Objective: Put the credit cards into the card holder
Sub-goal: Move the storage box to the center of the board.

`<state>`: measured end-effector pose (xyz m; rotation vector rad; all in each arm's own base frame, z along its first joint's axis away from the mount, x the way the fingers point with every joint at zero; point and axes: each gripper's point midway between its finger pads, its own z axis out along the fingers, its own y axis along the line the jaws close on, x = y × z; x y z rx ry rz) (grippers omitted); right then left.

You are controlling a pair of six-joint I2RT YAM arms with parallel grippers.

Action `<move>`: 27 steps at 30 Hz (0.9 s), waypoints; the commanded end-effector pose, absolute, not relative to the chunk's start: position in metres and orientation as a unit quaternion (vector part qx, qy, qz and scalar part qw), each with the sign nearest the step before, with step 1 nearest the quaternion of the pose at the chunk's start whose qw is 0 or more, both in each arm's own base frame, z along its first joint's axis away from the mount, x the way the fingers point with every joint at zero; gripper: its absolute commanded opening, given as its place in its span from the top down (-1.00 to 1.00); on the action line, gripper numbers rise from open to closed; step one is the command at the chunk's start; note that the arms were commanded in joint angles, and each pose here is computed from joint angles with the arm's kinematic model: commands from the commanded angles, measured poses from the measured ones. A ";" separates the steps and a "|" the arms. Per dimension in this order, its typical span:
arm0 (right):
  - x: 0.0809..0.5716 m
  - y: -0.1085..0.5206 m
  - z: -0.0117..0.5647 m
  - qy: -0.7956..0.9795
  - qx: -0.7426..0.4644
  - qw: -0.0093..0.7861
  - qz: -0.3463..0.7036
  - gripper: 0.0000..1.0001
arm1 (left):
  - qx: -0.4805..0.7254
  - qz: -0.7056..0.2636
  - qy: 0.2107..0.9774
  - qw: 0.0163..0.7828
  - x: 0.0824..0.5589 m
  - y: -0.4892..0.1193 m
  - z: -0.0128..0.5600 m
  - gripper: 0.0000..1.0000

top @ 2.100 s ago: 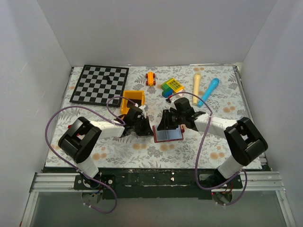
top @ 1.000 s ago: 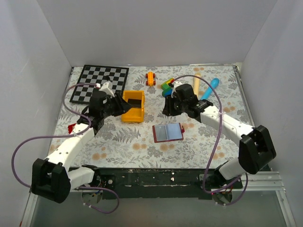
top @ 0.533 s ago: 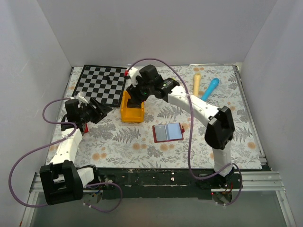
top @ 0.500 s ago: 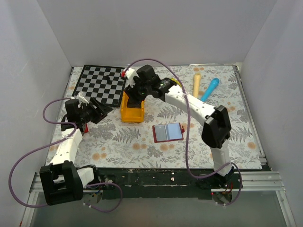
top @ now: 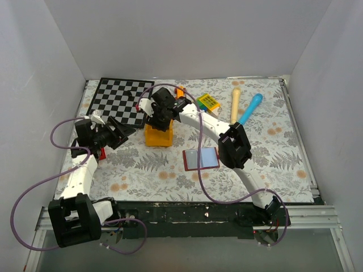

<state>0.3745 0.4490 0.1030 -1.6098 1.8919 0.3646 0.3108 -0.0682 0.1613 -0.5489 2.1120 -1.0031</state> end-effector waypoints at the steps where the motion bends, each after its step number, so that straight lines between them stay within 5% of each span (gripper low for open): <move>1: 0.393 0.458 0.118 0.693 -0.625 0.340 0.118 -0.21 | -0.196 -0.403 0.814 0.369 0.313 -0.071 0.172 -0.39; 8: 0.400 0.464 0.100 0.687 -0.633 0.337 0.114 -0.21 | -0.195 -0.407 0.814 0.366 0.314 -0.072 0.169 -0.38; 9: 0.404 0.465 0.094 0.686 -0.636 0.335 0.107 -0.79 | -0.195 -0.410 0.814 0.363 0.314 -0.073 0.168 -0.39; 27: 0.419 0.458 0.053 0.692 -0.641 0.322 0.075 -0.74 | -0.193 -0.417 0.814 0.355 0.316 -0.074 0.165 -0.36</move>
